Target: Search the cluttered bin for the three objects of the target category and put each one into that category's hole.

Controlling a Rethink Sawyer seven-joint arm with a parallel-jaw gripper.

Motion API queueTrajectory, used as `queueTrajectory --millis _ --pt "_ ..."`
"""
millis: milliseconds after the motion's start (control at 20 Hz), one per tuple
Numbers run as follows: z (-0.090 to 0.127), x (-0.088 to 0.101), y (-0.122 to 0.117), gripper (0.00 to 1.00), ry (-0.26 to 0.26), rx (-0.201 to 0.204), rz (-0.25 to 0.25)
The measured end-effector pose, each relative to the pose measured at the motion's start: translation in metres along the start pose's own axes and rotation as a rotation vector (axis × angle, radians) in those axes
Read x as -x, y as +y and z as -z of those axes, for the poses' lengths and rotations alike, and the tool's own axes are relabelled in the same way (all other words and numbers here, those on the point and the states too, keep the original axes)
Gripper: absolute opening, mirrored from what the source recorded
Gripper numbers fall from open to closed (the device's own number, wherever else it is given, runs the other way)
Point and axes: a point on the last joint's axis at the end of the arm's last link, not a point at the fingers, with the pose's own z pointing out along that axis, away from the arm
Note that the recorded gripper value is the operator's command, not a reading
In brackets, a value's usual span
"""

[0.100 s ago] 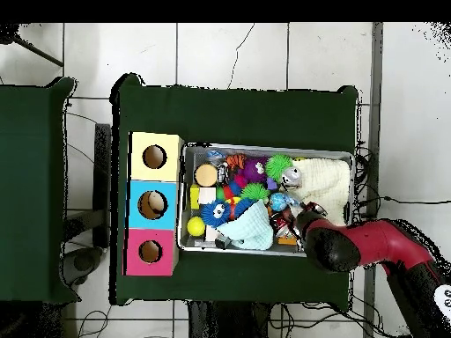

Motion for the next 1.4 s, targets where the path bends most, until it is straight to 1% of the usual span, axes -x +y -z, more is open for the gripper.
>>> queueTrajectory --millis 150,200,500,750,950,1150,1400 --pt "0.0 0.0 0.0 0.0 -0.001 0.0 -0.001" --pt "0.0 0.001 0.0 1.0 -0.003 0.002 -0.005" --pt "0.001 0.002 0.0 1.0 -0.004 0.004 -0.007" --pt "0.0 0.009 0.002 1.0 -0.005 0.007 0.004" --pt "-0.002 0.021 0.007 1.0 -0.008 0.011 0.026" --pt "-0.003 0.027 0.009 1.0 -0.009 0.014 0.038" --pt "-0.003 0.028 0.01 1.0 -0.01 0.014 0.039"
